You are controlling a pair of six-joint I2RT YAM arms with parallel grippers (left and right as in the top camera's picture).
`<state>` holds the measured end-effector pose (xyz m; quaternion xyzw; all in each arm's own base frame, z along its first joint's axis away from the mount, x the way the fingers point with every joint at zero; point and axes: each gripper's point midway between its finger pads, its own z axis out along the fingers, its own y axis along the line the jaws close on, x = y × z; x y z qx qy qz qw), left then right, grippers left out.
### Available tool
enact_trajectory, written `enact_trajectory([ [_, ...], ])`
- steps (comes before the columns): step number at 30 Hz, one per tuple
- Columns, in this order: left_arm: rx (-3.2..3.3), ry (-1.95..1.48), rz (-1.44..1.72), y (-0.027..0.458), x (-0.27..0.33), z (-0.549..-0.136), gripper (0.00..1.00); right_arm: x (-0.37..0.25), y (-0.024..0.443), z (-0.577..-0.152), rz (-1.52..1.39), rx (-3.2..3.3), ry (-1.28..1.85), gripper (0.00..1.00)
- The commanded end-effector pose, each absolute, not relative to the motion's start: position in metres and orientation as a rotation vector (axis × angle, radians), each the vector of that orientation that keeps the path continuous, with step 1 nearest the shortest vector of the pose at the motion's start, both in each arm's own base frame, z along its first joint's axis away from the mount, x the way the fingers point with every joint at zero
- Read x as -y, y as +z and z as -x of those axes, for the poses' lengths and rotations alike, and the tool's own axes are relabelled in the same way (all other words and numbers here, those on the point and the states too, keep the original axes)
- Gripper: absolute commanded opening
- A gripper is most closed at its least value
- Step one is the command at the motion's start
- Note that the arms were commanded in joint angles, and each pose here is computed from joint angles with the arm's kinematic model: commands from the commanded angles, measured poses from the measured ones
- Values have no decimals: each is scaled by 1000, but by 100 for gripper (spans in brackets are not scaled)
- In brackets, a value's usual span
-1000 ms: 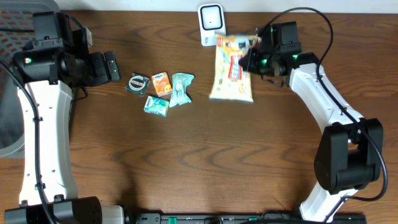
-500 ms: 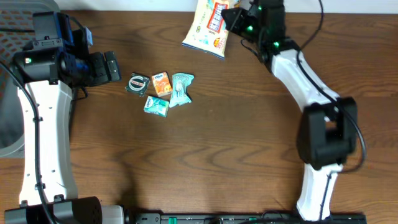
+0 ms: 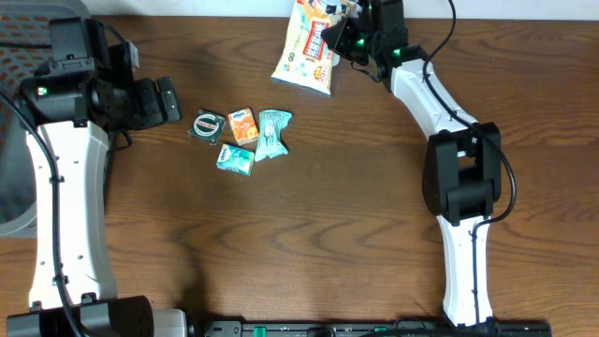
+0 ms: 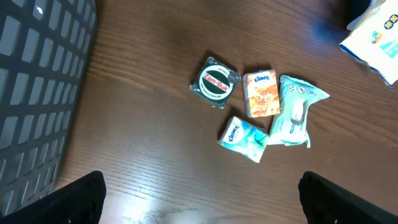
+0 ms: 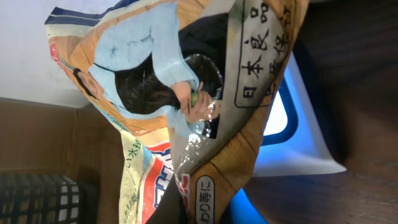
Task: Scan the item barcode
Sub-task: 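Grasp the printed snack bag and raise it toward the scanner, then carry the printed snack bag to the right edge and release it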
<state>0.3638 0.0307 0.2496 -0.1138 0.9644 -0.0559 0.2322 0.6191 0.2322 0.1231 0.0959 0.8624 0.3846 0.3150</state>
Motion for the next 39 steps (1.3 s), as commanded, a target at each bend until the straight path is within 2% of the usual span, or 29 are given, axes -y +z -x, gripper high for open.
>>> enact_trajectory([
  [1, -2655, -154, 327, 247, -31, -364, 98, -194, 161, -633, -217, -2202, 948, 1],
  [8, -2655, -154, 327, 247, -31, -364, 98, -40, 174, -612, -247, -2325, 486, 1],
  [9, -2655, -154, 327, 247, -31, -364, 98, 0, 170, -600, -269, -2372, 366, 1],
  [15, -2655, -154, 327, 247, -31, -364, 98, 128, 142, -553, -378, -2528, -29, 1],
  [16, -2655, -154, 327, 247, -31, -364, 98, 170, 136, -532, -407, -2575, -159, 1],
  [18, -2655, -154, 328, 247, -31, -364, 98, 205, 134, -515, -482, -2590, -269, 2],
  [19, -2655, -154, 327, 247, -31, -364, 98, 218, 134, -508, -517, -2593, -307, 14],
  [20, -2655, -154, 327, 247, -31, -364, 98, 230, 133, -501, -551, -2597, -328, 53],
  [21, -2655, -154, 327, 247, -31, -364, 98, 236, 132, -496, -570, -2603, -328, 80],
  [22, -2655, -154, 327, 247, -31, -364, 98, 244, 130, -487, -598, -2618, -331, 99],
  [27, -2655, -154, 328, 247, -31, -364, 98, 231, 125, -485, -579, -2658, -260, 99],
  [31, -2655, -154, 327, 247, -31, -364, 98, 172, 123, -503, -458, -2665, 84, 99],
  [33, -2655, -154, 327, 247, -31, -364, 98, 138, 124, -507, -396, -2672, 267, 86],
  [35, -2655, -154, 327, 247, -31, -364, 98, 120, 117, -505, -365, -2708, 283, 65],
  [37, -2655, -154, 327, 247, -31, -364, 98, 122, 106, -501, -366, -2745, 198, 59],
  [39, -2655, -154, 327, 247, -31, -364, 98, 131, 89, -493, -406, -2786, 76, 46],
])
